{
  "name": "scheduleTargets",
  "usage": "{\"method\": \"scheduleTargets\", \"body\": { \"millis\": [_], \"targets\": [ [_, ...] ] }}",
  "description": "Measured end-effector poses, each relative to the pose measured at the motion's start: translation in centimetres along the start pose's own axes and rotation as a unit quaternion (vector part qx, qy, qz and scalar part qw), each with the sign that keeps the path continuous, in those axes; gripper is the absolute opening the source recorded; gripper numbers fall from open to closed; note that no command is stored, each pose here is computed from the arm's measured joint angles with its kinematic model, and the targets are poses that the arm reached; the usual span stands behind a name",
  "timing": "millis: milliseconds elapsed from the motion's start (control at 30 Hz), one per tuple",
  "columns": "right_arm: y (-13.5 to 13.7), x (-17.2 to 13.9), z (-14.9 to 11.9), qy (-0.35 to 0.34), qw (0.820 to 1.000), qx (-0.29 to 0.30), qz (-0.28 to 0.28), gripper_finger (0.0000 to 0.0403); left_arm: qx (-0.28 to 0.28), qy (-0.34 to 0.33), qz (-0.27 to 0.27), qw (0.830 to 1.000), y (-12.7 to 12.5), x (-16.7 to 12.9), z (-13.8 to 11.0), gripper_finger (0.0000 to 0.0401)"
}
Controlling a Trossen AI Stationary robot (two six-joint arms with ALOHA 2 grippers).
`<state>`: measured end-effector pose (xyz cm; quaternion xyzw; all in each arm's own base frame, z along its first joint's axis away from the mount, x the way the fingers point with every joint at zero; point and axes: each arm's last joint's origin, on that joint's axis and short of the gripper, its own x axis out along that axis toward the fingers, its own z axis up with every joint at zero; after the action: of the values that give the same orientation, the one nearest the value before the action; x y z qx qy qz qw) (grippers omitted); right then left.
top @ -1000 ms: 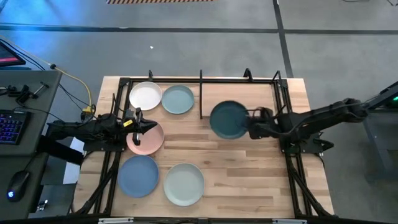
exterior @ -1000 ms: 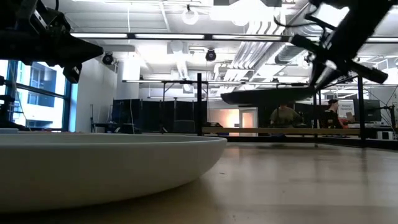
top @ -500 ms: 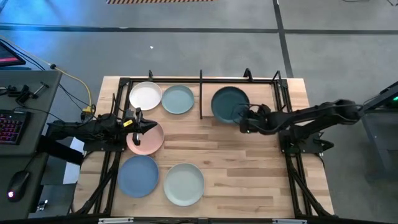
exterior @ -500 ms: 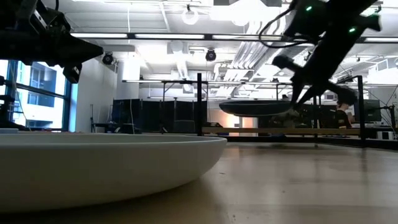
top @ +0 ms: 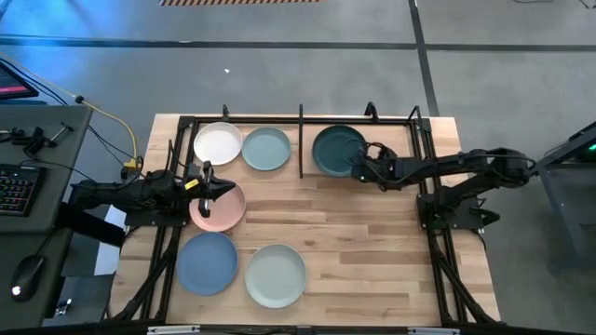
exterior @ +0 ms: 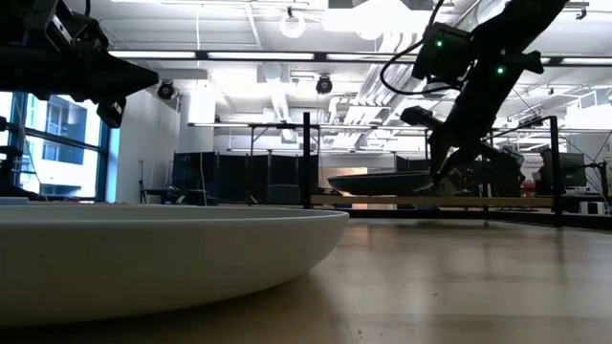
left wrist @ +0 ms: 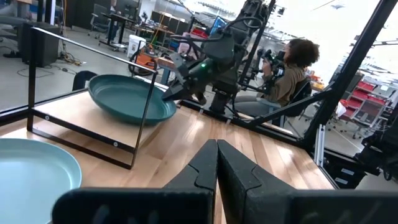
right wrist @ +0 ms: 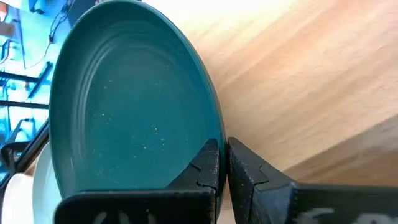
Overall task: Place and stack plates onto a shelf
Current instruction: Put the green plate on the shelf
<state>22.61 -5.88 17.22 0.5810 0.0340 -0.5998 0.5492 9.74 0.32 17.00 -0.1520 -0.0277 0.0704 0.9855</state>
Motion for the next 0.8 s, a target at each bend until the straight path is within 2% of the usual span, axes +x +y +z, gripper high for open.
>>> {"method": "scheduleTargets", "body": {
  "millis": [200, 433, 800],
  "targets": [
    [0.48, 0.14, 0.11, 0.002, 1.000, -0.010, 0.017, 0.0000, 0.000, 0.000, 0.000, 1.000, 0.00, 0.00, 0.00, 0.0001],
    [0.39, 0.15, 0.09, 0.010, 1.000, -0.011, 0.011, 0.0007, 0.000, 0.000, 0.000, 1.000, 0.00, 0.00, 0.00, 0.0001],
    [-0.06, 0.04, 0.27, 0.009, 1.000, -0.028, -0.010, 0.0094, 0.000, 0.000, 0.000, 1.000, 0.00, 0.00, 0.00, 0.0001]
  ]
}}
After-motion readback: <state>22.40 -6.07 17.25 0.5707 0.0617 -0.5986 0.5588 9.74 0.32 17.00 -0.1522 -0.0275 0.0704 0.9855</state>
